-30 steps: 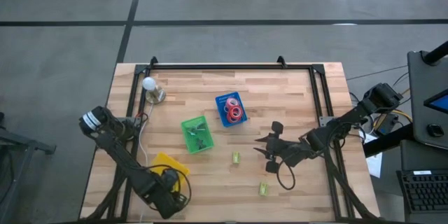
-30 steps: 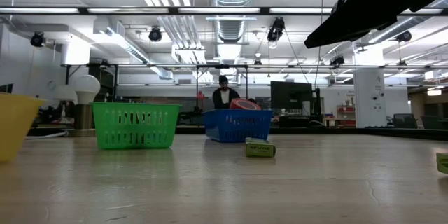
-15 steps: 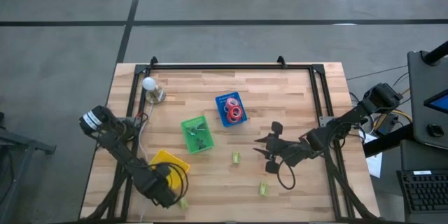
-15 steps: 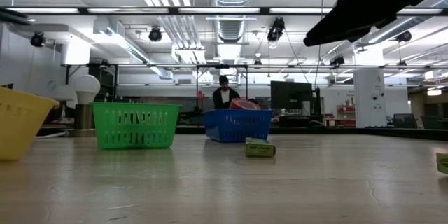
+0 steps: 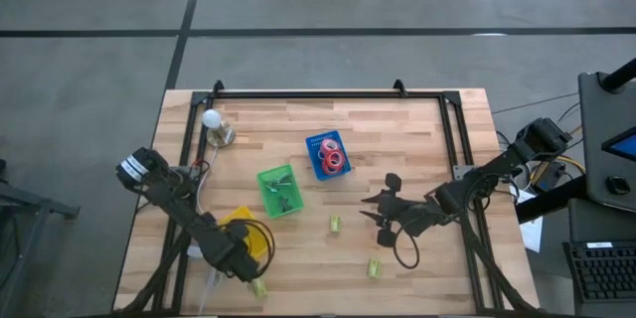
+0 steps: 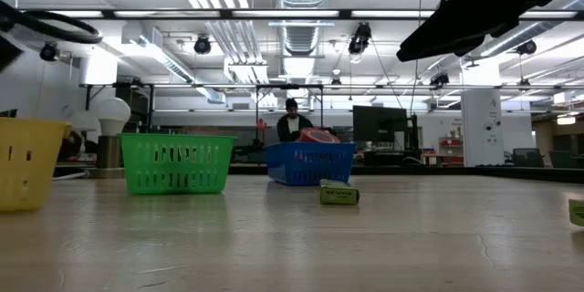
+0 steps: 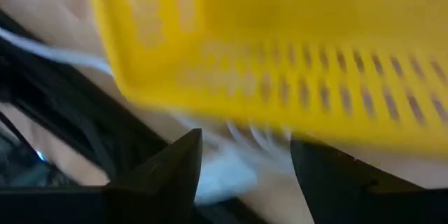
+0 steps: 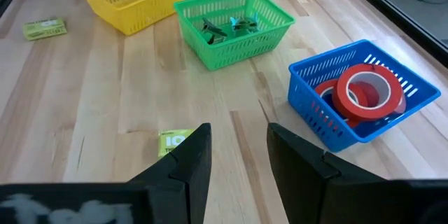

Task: Pick and place Stapler, Stapler remover, tape
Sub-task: Adjust the yellow basket on the table, then put the bottom left green staple box into the yellow basket

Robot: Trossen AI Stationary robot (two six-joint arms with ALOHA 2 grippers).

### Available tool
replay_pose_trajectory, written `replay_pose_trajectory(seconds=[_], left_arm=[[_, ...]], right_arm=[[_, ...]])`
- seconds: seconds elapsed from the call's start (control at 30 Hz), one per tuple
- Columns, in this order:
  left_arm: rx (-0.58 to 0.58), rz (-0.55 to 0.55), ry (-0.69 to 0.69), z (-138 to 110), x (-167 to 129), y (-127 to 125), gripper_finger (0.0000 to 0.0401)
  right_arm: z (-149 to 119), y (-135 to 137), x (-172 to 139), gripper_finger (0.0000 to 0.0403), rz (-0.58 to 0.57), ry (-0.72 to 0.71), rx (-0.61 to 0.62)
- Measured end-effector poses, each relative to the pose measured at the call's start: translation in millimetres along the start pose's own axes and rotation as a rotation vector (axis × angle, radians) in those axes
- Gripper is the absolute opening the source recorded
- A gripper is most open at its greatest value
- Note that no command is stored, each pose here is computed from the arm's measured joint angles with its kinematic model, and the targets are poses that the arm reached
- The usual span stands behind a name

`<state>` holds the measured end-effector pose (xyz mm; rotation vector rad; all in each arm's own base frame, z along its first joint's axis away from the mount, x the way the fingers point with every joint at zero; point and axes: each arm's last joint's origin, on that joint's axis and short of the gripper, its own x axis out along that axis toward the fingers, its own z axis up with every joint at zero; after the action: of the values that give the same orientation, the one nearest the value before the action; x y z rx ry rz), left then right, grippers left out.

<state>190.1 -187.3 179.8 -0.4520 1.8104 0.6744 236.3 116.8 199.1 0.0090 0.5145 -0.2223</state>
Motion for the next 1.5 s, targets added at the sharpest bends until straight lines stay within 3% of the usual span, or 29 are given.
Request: replay_pose_trajectory(seconds=[0.1, 0.27, 0.5, 0.6, 0.73, 0.9, 1.13, 1.5], left_arm=[[-0.037, -0.03, 0.103, -5.7, -7.7, -3.4, 0.022], [-0.277, -0.154, 0.138, -18.5, -29.3, -20.4, 0.022], [-0.399, -0.724, -0.08, -18.4, -59.4, -67.2, 0.022], [-0.431, -0.842, -0.143, -13.9, -63.6, -75.9, 0.022], [-0.56, -0.762, -0.114, -13.0, -49.9, -76.6, 0.022], [-0.601, -0.703, -0.085, -9.5, -33.5, -84.9, 0.022], [-0.611, -0.637, -0.1, -5.0, -15.6, -92.1, 0.022], [-0.566, -0.587, -0.045, -6.5, -12.1, -92.6, 0.022]], right_arm=[[-0.8, -0.2, 0.1, 0.0137, -0.001, 0.002, -0.002], [-3.7, -1.1, 0.4, 0.0137, -0.002, 0.016, -0.011], [-14.7, -4.4, 1.6, 0.0137, -0.008, 0.043, -0.033], [-17.0, -4.3, 1.8, 0.0137, 0.016, 0.059, -0.033], [-17.3, -3.9, 1.7, 0.0137, 0.028, 0.065, -0.038], [-17.6, -4.1, 1.7, 0.0137, 0.028, 0.067, -0.046], [-17.5, -4.0, 1.7, 0.0137, 0.03, 0.067, -0.056], [-17.1, -3.7, 1.7, 0.0137, 0.034, 0.065, -0.031]])
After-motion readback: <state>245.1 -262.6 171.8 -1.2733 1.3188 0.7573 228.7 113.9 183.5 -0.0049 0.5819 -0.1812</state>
